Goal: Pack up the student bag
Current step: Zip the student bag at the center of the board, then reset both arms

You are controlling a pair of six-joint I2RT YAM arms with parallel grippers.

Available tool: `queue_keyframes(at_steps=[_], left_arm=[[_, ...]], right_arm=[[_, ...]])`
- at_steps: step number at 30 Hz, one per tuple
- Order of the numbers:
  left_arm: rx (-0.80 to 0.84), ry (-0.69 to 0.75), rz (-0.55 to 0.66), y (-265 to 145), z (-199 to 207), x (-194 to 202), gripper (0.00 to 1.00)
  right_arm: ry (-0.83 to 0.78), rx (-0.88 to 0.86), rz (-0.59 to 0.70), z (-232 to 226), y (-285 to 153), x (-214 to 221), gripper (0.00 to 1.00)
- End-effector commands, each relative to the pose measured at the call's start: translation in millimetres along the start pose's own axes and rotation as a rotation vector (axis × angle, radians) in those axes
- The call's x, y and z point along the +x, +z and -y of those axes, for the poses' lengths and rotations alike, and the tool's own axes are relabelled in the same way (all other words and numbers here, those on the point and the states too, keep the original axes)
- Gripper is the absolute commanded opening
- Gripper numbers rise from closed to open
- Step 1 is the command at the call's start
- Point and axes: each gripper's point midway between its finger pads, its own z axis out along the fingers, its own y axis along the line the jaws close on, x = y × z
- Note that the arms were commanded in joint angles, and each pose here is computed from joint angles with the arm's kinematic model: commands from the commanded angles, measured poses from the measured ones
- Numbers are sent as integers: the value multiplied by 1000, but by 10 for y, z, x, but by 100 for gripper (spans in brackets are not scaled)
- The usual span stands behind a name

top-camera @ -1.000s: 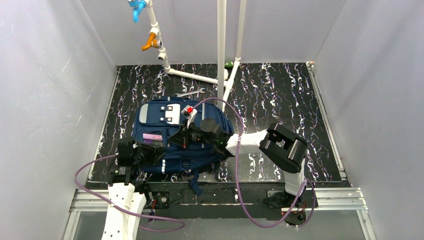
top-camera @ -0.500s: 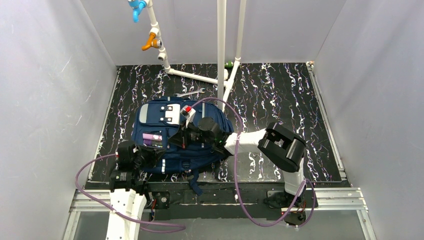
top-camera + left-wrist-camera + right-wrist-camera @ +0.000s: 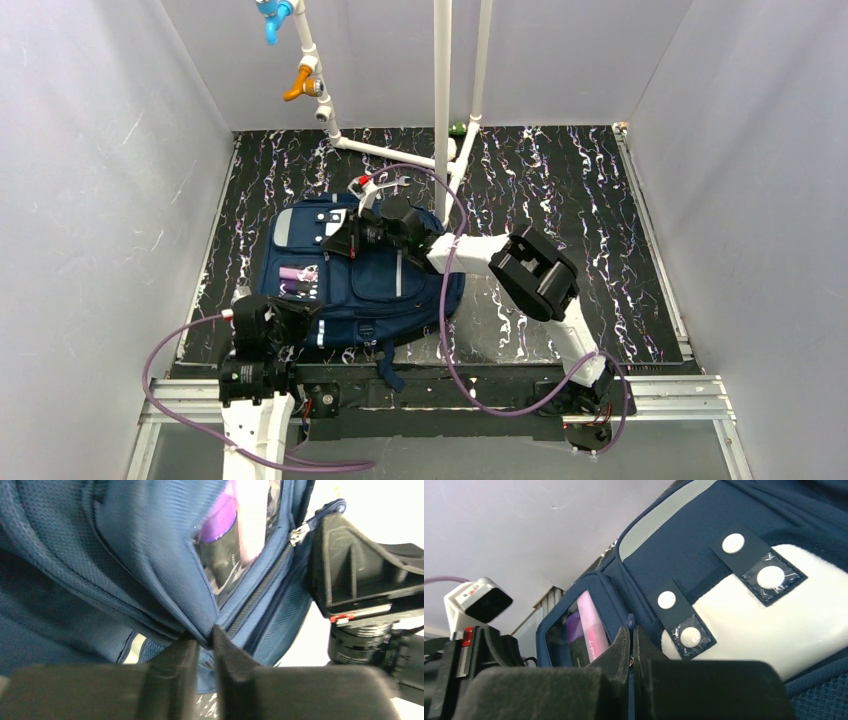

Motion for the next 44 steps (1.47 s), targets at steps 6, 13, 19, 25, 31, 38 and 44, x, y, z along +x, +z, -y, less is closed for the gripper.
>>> queue_keyframes(at_steps=[6, 13, 19, 25, 31, 38, 44], left_arm=[[-174, 117, -42, -365, 82, -42, 65], [-127, 383, -13, -850, 557, -220, 72], [139, 727, 110, -1394, 1435, -414, 73], [405, 996, 165, -1845, 2093, -359, 86], [531, 1112, 207, -2096, 2366, -334, 92], [541, 1149, 240, -2163, 2417, -379, 93], [539, 1171, 224, -2142, 2398, -362, 94]], right_arm=[[-360, 350, -119, -11, -831, -693, 8], [-532, 735, -215, -96, -2242, -1048, 98], [-523, 920, 106, -672, -3529, -1660, 98], [-425, 1071, 422, -995, -4532, -1989, 98], [-378, 1186, 575, -1251, -5172, -2244, 98], [-353, 1216, 627, -1334, -5389, -2296, 98], [-341, 1262, 599, -1236, -5334, -2251, 98]])
